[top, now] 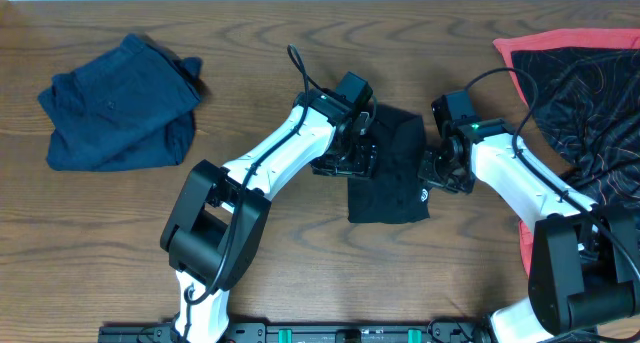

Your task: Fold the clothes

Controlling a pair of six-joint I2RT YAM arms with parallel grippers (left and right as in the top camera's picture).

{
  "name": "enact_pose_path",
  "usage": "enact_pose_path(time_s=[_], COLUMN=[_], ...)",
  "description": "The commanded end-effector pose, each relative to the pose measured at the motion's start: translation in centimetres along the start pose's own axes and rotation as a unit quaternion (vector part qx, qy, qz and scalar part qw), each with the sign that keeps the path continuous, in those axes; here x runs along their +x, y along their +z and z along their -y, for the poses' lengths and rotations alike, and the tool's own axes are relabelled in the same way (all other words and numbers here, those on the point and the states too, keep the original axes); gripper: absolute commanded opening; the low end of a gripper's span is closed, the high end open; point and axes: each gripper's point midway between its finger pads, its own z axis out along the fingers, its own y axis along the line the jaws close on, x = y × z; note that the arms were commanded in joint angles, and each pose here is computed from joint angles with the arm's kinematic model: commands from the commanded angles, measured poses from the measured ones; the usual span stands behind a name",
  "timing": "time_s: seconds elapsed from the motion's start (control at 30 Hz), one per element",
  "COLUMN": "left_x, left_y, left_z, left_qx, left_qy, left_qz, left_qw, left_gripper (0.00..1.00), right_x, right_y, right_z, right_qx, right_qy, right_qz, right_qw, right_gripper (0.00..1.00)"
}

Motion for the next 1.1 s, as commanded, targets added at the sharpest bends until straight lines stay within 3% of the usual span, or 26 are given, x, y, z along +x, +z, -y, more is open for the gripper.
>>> enact_pose_path(time_s=[0.0,0.23,0.4,0.5,0.6,0.93,1.07], left_x=[0.4,0.0,-1.1,-2.7,-4.1,-6.5,-6.2], left_y=[0.3,-0.1,-1.0,-2.0,-2.6,0.5,3.1], left_z=[-0.1,-1.9,-1.8,-1.5,-1.9,-3.0,-2.3], left_qx=[0.0,-0.027,0.043,0.102,0.122,0.125,0.175], left_qy=[0.008,-0.006,0.002,0.015,0.012,0.016,0.012], left_qz=[-0.008,-0.003,0.001,0.023,0.047,0.067,0.039], left_qw=[1.0,1.0,0.999,0.994,0.991,0.99,0.984], left_gripper=[0.73,0.72,0.77,0.92,0.99,0.98,0.99], right_x=[0.5,0.1,-1.0,-2.2,-2.9,-2.2,-2.0], right_y=[-0.2,-0.4,-2.7,-5.2,-7.1,-8.2,-8.2], right_z=[-1.5,0.1,0.5,0.8,1.1,1.4,1.5], right_qx=[-0.038,-0.009,-0.023,-0.033,-0.04,-0.038,-0.035], right_qy=[-0.044,-0.032,-0.032,-0.035,-0.032,-0.046,-0.047], right_qz=[-0.008,-0.003,0.027,0.07,0.103,0.105,0.101], right_qw=[0.998,0.999,0.999,0.996,0.993,0.993,0.993], right_gripper=[0.24,0.25,0.33,0.41,0.51,0.51,0.51])
